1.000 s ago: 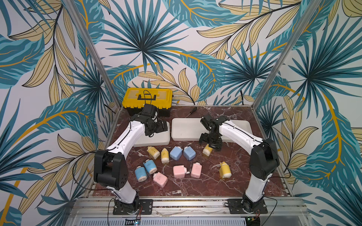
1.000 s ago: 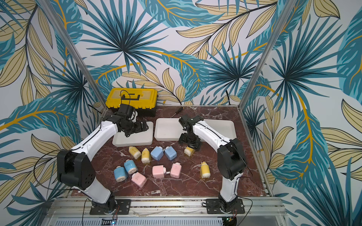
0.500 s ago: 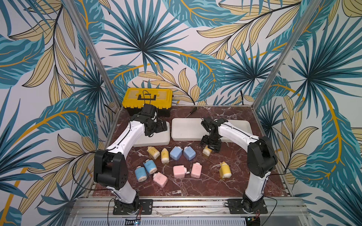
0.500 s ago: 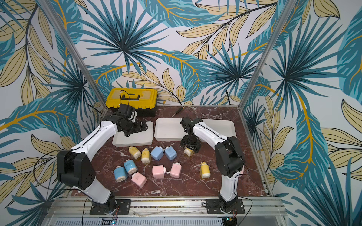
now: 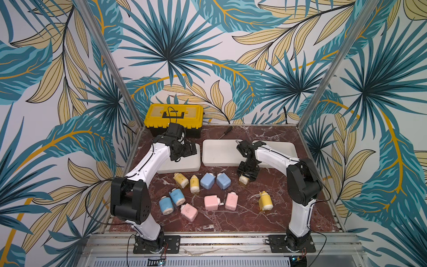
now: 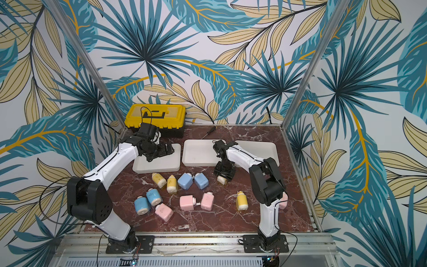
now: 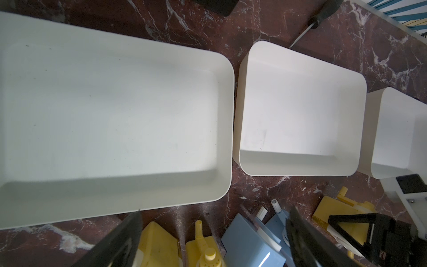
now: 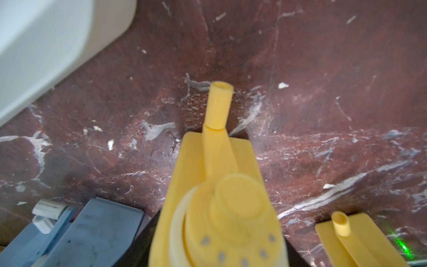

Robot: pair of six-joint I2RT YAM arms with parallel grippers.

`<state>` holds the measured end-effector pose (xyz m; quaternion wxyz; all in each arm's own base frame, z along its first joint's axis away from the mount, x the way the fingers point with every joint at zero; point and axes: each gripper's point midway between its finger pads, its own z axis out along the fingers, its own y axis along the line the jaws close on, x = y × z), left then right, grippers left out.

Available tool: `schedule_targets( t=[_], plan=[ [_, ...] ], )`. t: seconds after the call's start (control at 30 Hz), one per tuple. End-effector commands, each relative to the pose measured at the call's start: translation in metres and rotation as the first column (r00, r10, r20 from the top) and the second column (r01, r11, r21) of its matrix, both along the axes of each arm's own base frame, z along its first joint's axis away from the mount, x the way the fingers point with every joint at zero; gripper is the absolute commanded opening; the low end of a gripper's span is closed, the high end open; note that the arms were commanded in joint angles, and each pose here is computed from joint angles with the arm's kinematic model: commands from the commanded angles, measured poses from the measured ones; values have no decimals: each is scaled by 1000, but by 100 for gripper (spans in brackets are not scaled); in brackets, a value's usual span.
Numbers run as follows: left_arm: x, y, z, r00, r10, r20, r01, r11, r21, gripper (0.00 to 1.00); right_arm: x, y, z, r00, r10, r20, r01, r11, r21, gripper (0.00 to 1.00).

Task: Place the pencil sharpeners by color into the storage box
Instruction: Pick up the pencil sharpener from the center of the board.

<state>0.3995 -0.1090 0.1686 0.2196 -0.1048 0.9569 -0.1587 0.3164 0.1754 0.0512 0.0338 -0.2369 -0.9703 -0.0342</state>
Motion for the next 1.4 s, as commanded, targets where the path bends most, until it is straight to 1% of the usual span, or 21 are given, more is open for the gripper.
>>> schedule_targets(
  t=[0.0, 0.23, 0.37, 0.5, 0.77, 1.07, 1.23, 1.37],
  plan=[
    [-4, 4, -7, 1000, 10, -25, -10, 1000, 6, 99, -7, -2, -8, 999, 15, -30, -15, 1000, -7, 58],
    [-4, 2, -7, 999, 12, -31, -12, 1000, -5, 99, -11, -8, -8, 998, 46, -40, -48, 998, -32, 48],
    [-4, 2, -7, 999, 14, -31, -14, 1000, -8, 99, -10, -9, -6, 997, 68, -37, -69, 997, -34, 44],
    [-5, 2, -8, 999, 14, -34, -14, 1000, -10, 99, -7, -10, 5, 994, 109, -28, -110, 993, -44, 42],
    [-5, 2, -8, 999, 19, -37, -19, 1000, -15, 99, -8, -16, 30, 977, 209, -41, -212, 975, -69, 41],
    [-8, 2, -7, 999, 19, -38, -19, 1000, -16, 99, -3, -29, 76, 944, 327, -32, -329, 938, -106, 40],
    [-10, 3, -7, 999, 20, -38, -21, 1000, -16, 99, 7, -49, 100, 940, 341, -19, -341, 931, -130, 40],
    [-11, 2, -9, 999, 22, -44, -23, 1000, -18, 99, 21, -73, 117, 949, 316, 9, -312, 940, -137, 40]
  ],
)
